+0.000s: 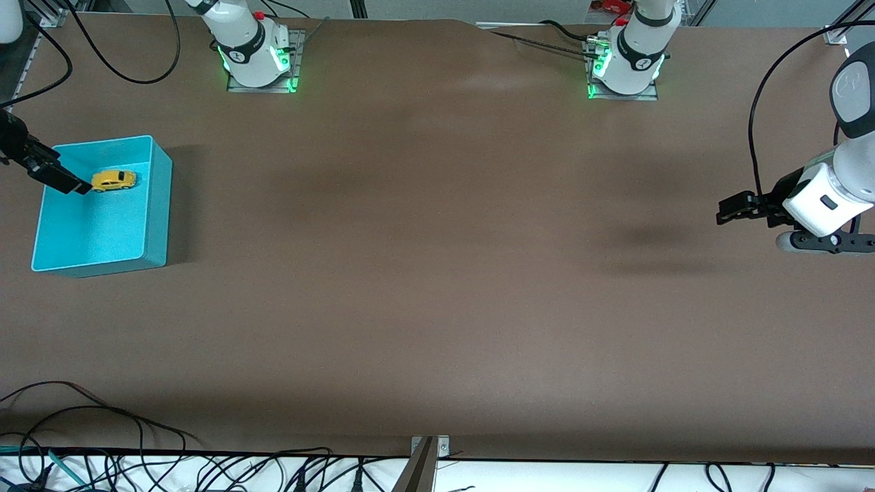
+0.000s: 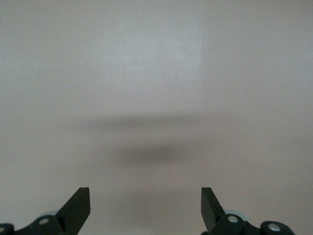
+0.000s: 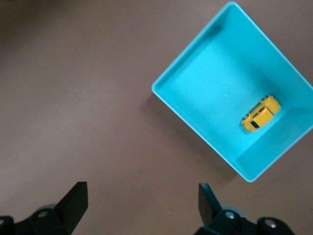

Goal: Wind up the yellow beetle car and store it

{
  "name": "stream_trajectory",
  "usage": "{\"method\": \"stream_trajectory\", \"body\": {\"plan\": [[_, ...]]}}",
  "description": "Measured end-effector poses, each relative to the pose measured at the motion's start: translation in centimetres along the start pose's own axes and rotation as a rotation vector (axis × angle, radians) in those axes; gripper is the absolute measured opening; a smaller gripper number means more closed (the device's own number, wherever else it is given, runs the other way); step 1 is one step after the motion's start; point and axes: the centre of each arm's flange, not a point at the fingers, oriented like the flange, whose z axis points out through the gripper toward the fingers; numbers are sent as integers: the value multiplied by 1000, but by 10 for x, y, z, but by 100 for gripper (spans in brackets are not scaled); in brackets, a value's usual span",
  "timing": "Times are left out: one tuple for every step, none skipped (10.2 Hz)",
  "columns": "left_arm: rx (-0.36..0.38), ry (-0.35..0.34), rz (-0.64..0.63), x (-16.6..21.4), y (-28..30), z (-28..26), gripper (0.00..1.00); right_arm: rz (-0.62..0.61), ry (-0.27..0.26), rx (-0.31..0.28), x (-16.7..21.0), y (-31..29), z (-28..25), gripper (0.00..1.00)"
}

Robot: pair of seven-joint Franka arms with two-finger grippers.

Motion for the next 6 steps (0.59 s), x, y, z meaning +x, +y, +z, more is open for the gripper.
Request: {"method": "stream_trajectory", "body": {"plan": [[0, 0, 0, 0, 0, 0, 100, -60, 17, 10, -3, -11, -14, 100], [0, 0, 0, 0, 0, 0, 100, -120, 14, 8, -10, -21, -23, 100], [0, 0, 0, 0, 0, 0, 100, -158, -1, 1, -18, -32, -28, 100], [0, 0, 1, 0, 0, 0, 100, -174, -11, -4, -25, -41, -28, 100], [0, 0, 1, 0, 0, 0, 100, -177, -16, -7, -27, -44, -27, 99], [0, 0, 1, 0, 0, 0, 100, -211, -21, -9, -27, -44, -26, 98]]}}
